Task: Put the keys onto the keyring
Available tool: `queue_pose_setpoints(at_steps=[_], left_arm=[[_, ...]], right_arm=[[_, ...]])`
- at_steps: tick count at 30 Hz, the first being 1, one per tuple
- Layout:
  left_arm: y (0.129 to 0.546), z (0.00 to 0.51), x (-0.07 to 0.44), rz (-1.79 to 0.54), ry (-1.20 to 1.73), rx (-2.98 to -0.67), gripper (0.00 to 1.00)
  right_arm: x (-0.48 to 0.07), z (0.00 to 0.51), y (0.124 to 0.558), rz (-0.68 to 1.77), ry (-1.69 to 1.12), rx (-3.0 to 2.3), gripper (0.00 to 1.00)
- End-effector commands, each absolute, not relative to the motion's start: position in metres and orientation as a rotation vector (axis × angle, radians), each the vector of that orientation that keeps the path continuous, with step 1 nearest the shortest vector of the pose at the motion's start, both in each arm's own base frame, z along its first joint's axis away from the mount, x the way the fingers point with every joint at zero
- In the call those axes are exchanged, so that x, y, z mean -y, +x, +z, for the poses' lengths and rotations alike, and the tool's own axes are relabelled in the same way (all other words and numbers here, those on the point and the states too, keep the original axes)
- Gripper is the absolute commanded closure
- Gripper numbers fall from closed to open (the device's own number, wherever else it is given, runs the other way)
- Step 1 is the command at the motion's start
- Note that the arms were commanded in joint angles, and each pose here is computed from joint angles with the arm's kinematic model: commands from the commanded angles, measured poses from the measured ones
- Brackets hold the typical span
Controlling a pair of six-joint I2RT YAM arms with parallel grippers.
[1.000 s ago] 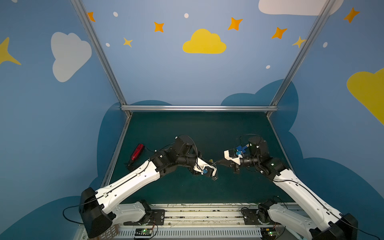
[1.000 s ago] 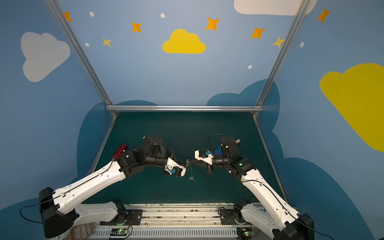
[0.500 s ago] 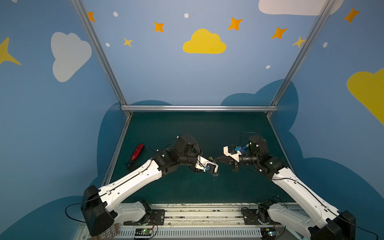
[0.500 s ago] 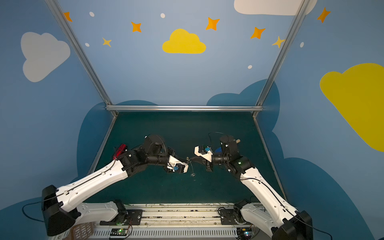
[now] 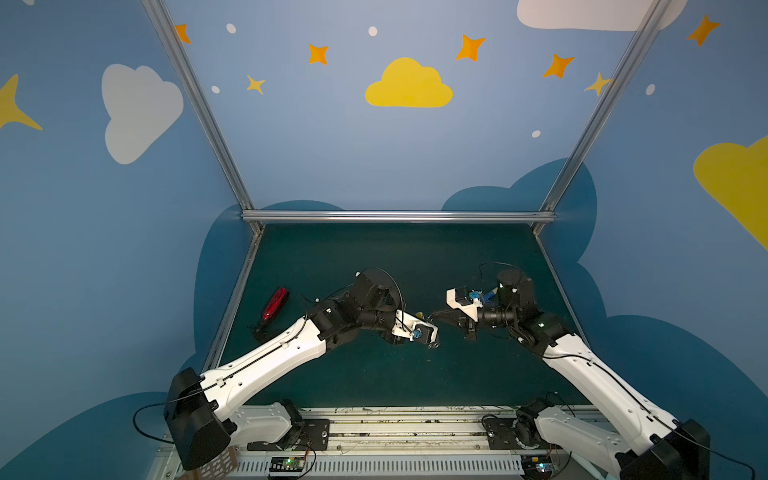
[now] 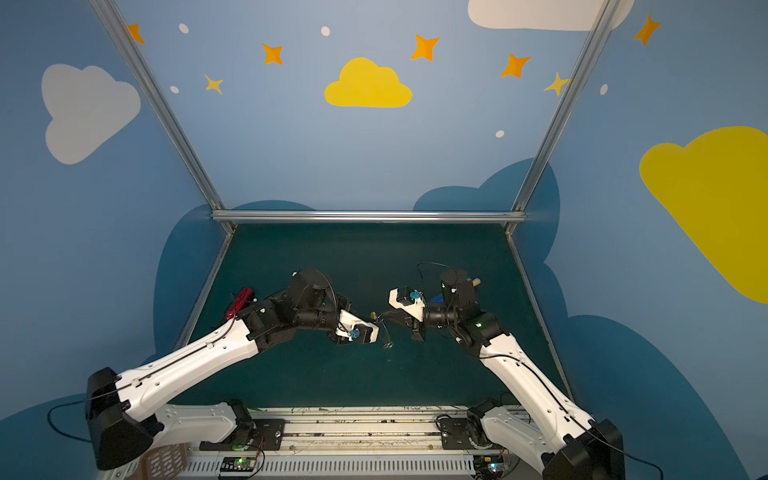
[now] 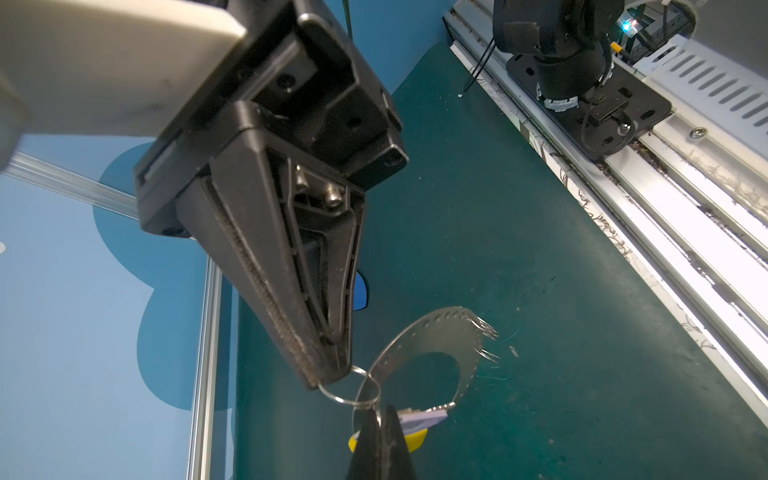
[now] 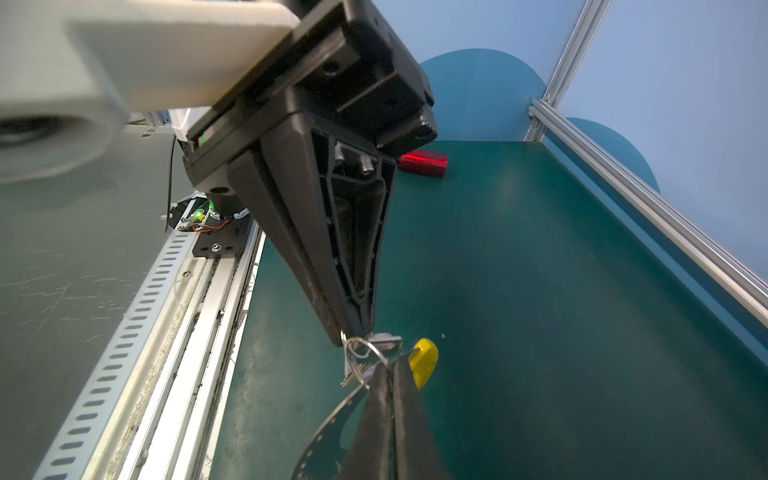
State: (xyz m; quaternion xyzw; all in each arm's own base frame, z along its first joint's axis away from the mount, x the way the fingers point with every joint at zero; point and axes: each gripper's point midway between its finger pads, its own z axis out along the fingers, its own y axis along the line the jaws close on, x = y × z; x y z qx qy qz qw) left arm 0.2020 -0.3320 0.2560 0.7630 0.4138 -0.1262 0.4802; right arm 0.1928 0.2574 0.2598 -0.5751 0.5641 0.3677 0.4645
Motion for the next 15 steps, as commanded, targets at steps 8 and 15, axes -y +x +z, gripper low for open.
queue_pose_setpoints(at_steps=[8, 15], left_arm=[[0.190, 0.268, 0.330, -0.416, 1.812, -1.054, 0.97], [0.188, 0.263, 0.323, -0.457, 1.806, -1.137, 0.97]], right_arm=[[-0.252, 0.267, 0.197, 0.798, -1.407, -1.310, 1.00], [-0.246, 0.260, 0.206, 0.717, -1.401, -1.366, 1.00]])
